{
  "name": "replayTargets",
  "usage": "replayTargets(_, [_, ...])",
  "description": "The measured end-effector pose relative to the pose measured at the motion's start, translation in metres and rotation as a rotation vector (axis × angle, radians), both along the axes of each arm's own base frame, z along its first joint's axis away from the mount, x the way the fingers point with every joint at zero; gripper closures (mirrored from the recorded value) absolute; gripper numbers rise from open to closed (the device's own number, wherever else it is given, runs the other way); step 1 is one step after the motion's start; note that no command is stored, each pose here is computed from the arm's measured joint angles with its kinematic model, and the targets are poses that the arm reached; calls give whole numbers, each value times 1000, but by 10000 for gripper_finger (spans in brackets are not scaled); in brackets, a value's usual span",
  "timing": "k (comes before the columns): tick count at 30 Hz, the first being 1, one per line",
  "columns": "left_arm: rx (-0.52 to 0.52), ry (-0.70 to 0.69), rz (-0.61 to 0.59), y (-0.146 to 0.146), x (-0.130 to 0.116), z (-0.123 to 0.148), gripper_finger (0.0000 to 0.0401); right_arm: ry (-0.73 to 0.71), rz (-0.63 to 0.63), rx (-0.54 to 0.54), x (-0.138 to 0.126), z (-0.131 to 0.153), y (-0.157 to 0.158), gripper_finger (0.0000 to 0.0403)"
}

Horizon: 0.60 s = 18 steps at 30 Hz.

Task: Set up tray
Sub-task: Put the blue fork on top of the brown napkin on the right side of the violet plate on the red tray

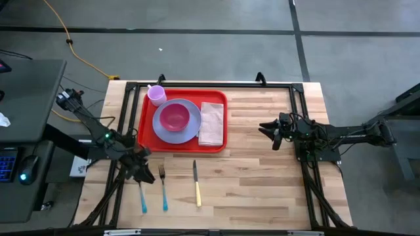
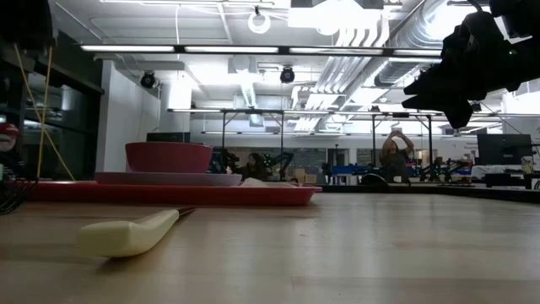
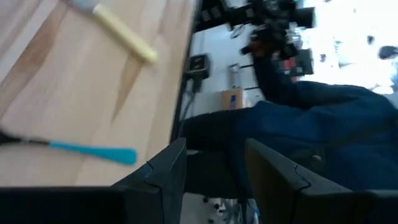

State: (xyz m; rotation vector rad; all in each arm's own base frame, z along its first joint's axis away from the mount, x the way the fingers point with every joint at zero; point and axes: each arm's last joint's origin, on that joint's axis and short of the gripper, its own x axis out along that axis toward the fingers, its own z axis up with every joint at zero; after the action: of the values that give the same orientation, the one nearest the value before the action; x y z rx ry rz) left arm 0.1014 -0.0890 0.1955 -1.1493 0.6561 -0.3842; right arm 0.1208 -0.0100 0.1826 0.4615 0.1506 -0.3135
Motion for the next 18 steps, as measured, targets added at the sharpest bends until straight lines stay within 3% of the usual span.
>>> replayTargets(10, [-45,277,87,-10,11,-23,208,4,5,-18,0,0,0,284])
replayTargets(18, [-56,363,236,-12,17,-34,208,5,18,-20,0,0,0,284])
